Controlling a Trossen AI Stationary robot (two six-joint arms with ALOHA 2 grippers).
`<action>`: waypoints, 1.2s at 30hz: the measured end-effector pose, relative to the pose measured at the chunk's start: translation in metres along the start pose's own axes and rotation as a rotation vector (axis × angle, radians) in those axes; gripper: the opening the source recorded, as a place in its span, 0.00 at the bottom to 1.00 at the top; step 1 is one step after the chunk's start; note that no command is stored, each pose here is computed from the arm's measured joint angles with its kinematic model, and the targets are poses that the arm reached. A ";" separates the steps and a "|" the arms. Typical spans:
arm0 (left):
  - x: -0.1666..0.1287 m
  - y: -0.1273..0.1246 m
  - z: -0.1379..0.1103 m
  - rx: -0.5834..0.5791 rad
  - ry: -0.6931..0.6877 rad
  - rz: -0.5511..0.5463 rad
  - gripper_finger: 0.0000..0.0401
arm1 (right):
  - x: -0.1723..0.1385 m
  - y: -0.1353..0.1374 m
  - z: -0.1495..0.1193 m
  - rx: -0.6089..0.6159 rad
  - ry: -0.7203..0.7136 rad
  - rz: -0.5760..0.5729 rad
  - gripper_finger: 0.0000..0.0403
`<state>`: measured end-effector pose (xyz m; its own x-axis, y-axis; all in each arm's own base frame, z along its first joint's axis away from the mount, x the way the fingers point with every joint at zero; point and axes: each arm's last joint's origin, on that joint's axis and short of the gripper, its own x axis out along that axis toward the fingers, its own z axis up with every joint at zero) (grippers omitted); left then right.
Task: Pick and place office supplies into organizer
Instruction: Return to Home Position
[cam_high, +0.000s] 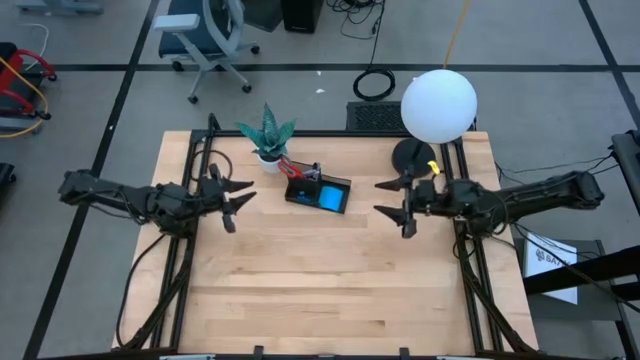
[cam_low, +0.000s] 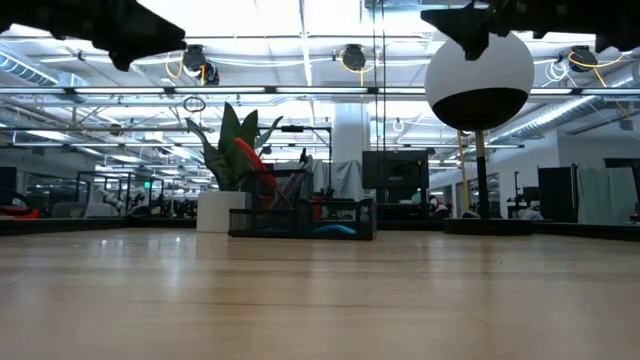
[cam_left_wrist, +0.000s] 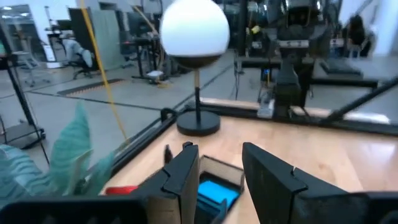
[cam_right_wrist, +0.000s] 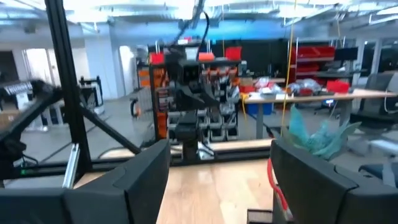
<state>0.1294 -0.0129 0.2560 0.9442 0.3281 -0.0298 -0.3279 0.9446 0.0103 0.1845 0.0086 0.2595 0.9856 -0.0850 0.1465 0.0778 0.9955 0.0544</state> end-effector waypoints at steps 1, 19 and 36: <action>-0.002 0.002 -0.001 -0.011 -0.013 0.004 0.33 | -0.004 -0.001 0.001 0.001 -0.012 0.000 0.67; -0.046 0.025 0.007 -0.098 -0.174 -0.068 0.33 | -0.074 -0.011 0.001 0.025 -0.284 0.008 0.67; -0.063 0.038 0.009 -0.133 -0.249 -0.011 0.33 | -0.109 -0.015 0.004 0.040 -0.495 0.067 0.67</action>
<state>0.0578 0.0020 0.2671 0.9209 0.3236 0.2173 -0.3036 0.9451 -0.1209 0.0750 0.0027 0.2471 0.7976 -0.0403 0.6018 0.0011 0.9979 0.0654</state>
